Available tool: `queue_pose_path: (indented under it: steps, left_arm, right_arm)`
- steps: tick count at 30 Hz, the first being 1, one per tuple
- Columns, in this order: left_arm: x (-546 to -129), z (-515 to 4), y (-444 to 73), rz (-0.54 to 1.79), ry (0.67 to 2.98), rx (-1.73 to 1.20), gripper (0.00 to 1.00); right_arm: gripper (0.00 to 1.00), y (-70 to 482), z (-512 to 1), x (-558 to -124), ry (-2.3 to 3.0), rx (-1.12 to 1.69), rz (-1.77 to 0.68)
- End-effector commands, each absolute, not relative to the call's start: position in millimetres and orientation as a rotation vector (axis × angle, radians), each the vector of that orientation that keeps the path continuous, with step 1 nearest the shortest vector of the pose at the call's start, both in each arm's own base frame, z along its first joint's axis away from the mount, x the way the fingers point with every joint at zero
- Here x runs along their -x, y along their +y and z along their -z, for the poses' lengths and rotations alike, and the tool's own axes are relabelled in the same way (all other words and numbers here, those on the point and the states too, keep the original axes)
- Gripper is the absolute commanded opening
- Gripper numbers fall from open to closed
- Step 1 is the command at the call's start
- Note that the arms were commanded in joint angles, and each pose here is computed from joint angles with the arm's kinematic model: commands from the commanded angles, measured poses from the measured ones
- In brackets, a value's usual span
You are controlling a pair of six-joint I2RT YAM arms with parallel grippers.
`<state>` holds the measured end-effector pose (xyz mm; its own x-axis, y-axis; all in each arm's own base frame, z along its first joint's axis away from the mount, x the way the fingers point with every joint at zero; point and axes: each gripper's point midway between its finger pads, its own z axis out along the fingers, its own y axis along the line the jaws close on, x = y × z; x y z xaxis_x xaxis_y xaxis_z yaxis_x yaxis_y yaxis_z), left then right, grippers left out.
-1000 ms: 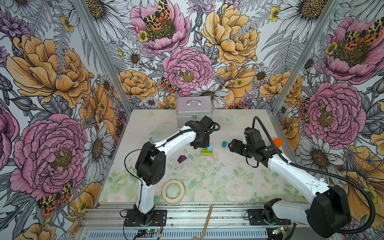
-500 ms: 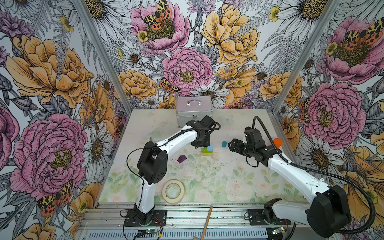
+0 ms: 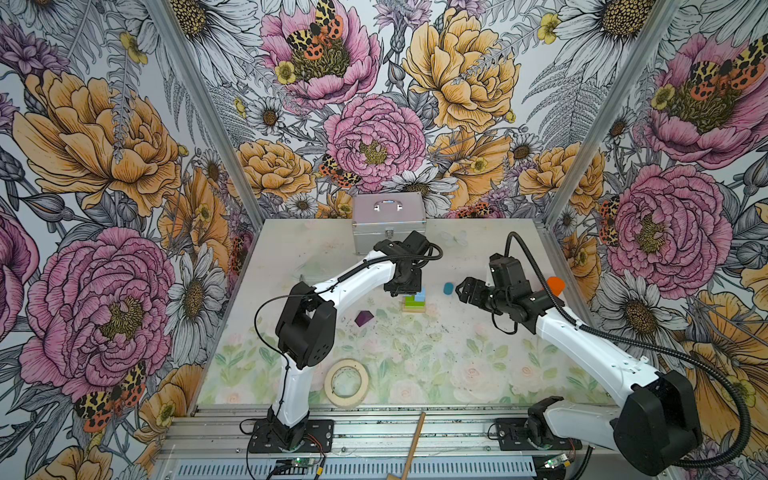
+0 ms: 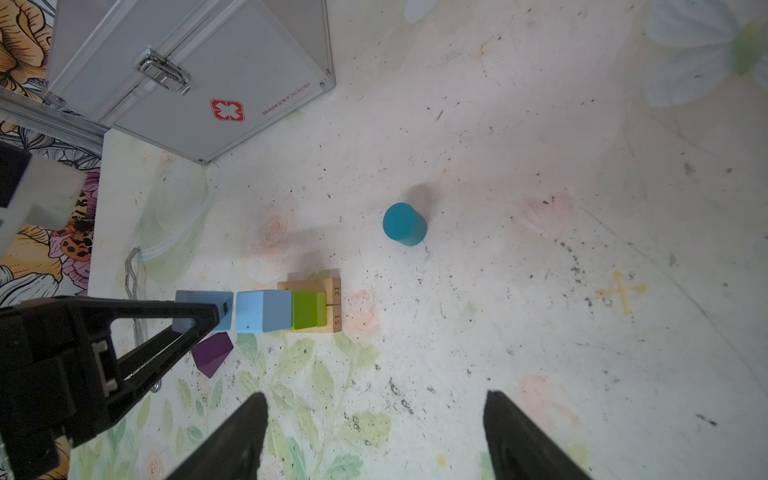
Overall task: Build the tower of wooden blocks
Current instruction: 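Lower the light-blue cube beside the other cube on the green block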
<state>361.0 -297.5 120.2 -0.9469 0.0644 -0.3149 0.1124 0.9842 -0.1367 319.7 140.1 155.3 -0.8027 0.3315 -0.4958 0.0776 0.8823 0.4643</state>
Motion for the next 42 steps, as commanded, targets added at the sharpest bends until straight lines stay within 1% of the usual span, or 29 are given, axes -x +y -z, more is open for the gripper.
queue_pose_path:
  steps: [1, 19, 42]
  left_arm:
    - [-363.8, -121.3, -304.2, 0.235, 2.81, -0.11, 0.0]
    - [-361.8, -114.8, -308.9, 0.243, 2.828, -0.119, 0.0]
    - [-360.6, -111.3, -310.7, 0.244, 2.838, -0.122, 0.11]
  right_arm:
    - [0.83, 139.2, -154.9, -322.4, 2.45, -0.286, -0.576]
    - [0.83, 139.3, -154.5, -321.2, 2.45, -0.289, -0.58]
    - [0.83, 138.9, -152.9, -320.5, 2.453, -0.291, -0.578]
